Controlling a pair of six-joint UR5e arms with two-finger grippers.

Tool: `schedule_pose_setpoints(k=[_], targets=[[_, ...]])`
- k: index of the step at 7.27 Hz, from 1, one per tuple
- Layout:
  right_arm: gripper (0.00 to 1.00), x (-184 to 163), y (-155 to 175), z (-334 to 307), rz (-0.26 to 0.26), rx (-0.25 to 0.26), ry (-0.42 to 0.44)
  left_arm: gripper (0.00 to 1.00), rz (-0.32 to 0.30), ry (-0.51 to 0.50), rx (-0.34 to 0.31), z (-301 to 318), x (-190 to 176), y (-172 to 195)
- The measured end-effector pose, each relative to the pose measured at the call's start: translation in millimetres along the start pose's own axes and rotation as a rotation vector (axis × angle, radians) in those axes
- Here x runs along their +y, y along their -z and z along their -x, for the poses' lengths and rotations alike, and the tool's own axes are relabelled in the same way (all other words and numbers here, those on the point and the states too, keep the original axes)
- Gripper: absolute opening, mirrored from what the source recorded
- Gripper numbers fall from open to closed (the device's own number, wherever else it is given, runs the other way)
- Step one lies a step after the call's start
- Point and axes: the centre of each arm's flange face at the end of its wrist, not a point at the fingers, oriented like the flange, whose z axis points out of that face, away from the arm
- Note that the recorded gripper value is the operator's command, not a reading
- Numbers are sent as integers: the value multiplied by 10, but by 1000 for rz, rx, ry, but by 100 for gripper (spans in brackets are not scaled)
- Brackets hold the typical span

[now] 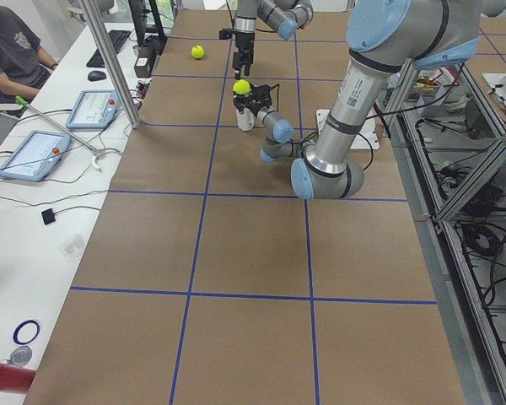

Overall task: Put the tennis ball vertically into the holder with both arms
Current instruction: 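Release the ball into the can with the right gripper, then move the right gripper to the farther tennis ball and grasp it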

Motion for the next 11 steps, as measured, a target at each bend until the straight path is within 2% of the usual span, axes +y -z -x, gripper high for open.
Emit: schedule_pose_setpoints(k=[5, 6, 8, 9, 11], targets=[[99, -31, 32, -187, -5, 7, -5, 88, 1, 0, 0, 3, 2, 4], [99, -120, 87, -307, -17, 10, -13, 88, 1, 0, 0, 4, 4, 6], [99, -548, 259, -618, -70, 31, -31, 88, 1, 0, 0, 4, 5, 7], [99, -853, 363, -855, -102, 56, -9, 88, 3, -1, -1, 10, 11, 16], [99, -1827, 494, -1695, -177, 184, 68, 88, 4, 0, -2, 17, 16, 32]])
